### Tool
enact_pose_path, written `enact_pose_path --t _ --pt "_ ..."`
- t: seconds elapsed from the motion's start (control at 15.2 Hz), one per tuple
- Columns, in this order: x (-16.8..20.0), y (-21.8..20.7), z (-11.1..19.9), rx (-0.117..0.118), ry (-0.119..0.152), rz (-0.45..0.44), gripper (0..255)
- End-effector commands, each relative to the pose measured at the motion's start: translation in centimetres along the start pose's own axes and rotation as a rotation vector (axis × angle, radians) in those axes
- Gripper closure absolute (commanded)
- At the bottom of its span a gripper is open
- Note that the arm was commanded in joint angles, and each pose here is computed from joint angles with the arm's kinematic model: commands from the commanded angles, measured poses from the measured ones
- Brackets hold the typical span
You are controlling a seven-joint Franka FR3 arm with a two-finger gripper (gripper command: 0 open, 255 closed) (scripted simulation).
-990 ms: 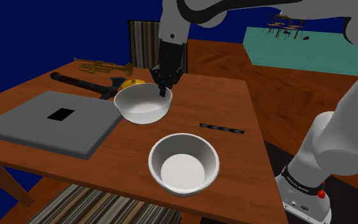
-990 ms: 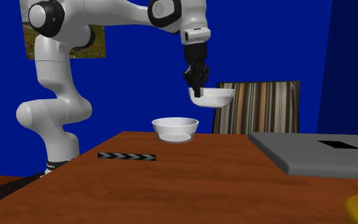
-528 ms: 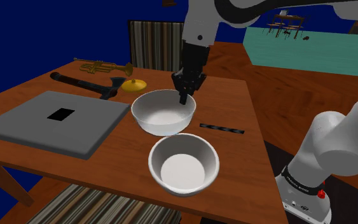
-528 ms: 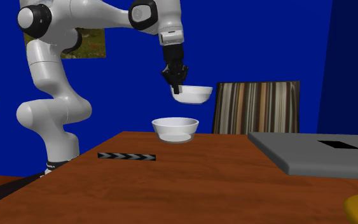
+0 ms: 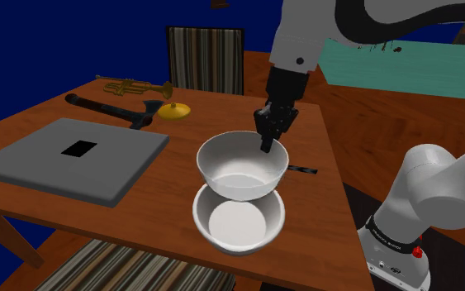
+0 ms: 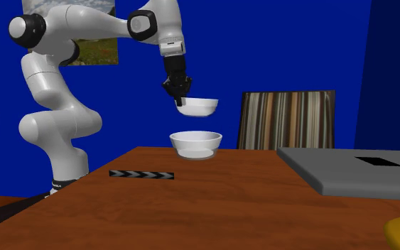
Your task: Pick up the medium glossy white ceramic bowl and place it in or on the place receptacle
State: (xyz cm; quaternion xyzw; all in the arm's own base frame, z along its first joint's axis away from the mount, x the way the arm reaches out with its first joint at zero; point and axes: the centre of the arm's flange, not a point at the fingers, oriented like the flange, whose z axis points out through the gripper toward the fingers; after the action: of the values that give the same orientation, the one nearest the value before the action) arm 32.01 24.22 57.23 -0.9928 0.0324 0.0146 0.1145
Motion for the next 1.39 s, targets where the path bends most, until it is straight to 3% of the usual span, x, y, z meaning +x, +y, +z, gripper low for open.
enact_pose_path --t 0.0,0.92,1.32 --pt "-0.1 0.2 1.1 0.0 0.0 0.0 255" --pt "0.1 1.8 8.2 0.0 0.0 0.0 255" --pt "0.1 1.8 8.2 0.0 0.0 0.0 255"
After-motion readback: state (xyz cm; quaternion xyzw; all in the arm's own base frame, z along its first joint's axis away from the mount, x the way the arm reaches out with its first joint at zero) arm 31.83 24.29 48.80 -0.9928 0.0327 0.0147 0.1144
